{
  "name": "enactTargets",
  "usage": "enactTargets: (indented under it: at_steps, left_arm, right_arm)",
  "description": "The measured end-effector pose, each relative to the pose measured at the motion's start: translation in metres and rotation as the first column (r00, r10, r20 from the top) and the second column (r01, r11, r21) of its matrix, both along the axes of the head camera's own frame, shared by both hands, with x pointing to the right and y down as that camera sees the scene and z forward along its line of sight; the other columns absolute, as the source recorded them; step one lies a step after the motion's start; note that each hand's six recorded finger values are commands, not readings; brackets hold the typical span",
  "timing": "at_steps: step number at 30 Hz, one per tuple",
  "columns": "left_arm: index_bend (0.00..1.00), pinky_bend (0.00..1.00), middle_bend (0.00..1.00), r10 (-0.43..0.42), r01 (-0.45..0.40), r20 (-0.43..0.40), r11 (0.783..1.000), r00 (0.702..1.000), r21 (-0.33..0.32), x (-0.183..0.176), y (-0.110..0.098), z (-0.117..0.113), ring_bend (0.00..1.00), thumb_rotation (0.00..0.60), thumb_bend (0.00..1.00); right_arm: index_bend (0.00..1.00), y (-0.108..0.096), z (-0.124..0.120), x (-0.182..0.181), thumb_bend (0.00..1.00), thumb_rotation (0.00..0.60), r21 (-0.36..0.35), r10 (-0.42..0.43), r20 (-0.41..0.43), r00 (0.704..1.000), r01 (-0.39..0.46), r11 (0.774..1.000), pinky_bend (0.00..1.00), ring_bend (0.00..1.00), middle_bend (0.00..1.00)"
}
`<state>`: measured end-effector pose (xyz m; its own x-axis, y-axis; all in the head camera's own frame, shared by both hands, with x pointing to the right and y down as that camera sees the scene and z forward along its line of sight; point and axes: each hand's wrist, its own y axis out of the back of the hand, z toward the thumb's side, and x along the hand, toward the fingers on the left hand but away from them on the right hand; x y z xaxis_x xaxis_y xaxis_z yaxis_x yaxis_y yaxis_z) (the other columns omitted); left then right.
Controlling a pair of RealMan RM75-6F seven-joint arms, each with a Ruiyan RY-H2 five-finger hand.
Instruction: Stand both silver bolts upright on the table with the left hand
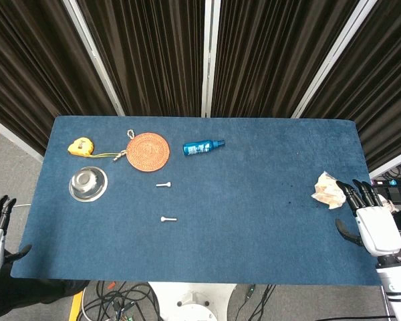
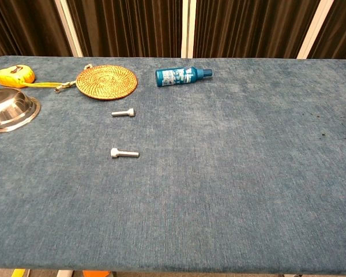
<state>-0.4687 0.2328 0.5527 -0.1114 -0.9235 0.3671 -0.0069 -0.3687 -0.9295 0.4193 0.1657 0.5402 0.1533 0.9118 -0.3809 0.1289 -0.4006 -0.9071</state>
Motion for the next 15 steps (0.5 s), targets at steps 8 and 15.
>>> enactTargets:
  at_steps: [8,15]
  left_arm:
    - [0.06,0.0,0.0,0.013,-0.013,0.0,1.0,1.0,0.008,0.0,0.0,-0.002,0.0,0.6,0.03]
    - [0.06,0.0,0.0,0.044,-0.044,-0.005,0.999,0.999,0.012,0.006,-0.003,-0.005,0.0,0.6,0.03]
  right_arm:
    - [0.02,0.008,-0.006,0.004,0.3,0.6,0.019,0.015,0.001,1.0,-0.015,1.0,0.0,0.0,0.14]
    - [0.02,0.013,-0.008,0.011,0.3,0.6,0.028,0.032,0.011,0.999,-0.032,0.999,0.0,0.0,0.14]
